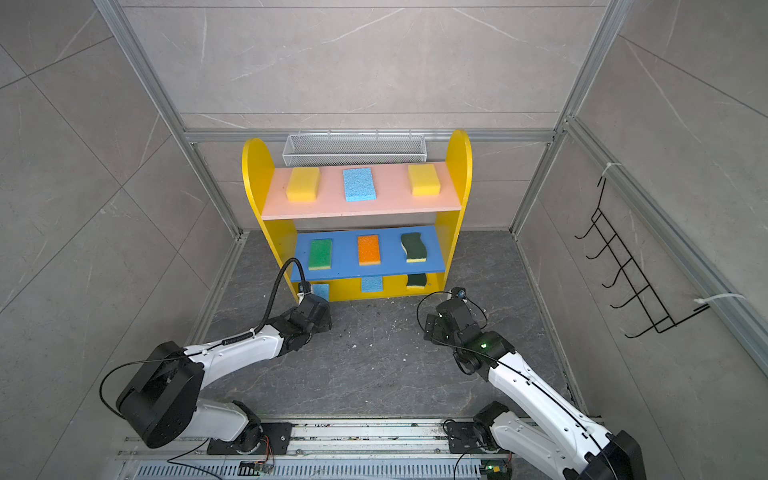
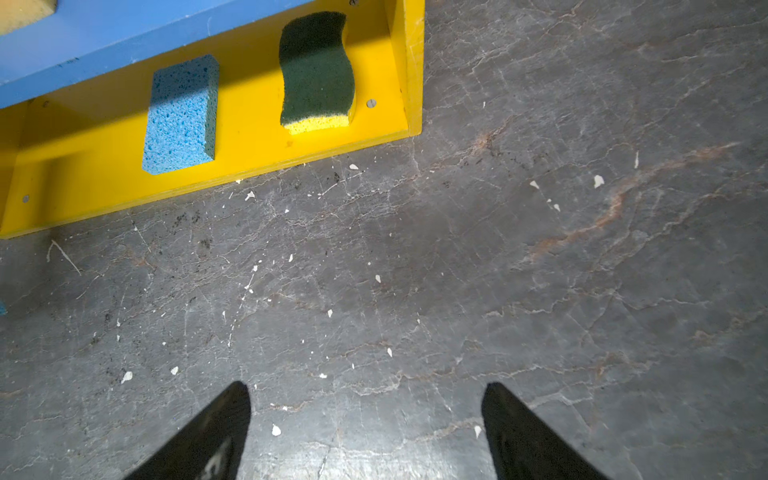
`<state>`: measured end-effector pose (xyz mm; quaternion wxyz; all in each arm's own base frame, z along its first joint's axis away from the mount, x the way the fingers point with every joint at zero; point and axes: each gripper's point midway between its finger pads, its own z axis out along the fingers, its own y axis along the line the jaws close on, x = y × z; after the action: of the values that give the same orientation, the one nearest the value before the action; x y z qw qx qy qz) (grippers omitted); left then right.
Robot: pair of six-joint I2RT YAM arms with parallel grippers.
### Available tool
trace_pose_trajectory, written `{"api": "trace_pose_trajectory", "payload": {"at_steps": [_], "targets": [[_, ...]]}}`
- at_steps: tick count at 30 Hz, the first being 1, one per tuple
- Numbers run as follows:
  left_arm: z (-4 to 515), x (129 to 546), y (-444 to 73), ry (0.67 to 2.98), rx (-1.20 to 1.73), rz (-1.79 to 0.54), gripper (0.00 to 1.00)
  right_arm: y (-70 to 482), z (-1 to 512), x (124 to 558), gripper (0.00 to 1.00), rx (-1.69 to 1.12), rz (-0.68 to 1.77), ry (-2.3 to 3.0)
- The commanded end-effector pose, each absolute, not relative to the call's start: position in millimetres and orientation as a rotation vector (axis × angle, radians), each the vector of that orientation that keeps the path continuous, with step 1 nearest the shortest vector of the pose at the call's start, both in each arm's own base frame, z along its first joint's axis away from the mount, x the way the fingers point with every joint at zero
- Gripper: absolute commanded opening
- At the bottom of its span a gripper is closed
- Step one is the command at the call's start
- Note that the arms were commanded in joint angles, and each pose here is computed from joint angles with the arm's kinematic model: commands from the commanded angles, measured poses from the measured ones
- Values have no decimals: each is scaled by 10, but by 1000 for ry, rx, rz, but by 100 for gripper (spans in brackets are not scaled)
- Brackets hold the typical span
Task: Place and organize the cleaning sponges onto the shelf
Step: 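Insert the blue sponge under the blue board onto the bottom board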
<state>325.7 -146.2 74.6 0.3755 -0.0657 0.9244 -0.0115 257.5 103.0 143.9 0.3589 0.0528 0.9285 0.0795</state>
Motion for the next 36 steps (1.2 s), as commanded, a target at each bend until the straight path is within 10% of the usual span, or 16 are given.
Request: {"api": "trace_pose_trajectory", "payload": {"at_steps": [1,36], "targets": [[958,3533,-1560,2279,-163,-52,69,1039,1427,2593,89,116,208,2388],[716,4239,-1477,2255,-255,41,70,1209,1385,2630,89,85,301,2401]]}}
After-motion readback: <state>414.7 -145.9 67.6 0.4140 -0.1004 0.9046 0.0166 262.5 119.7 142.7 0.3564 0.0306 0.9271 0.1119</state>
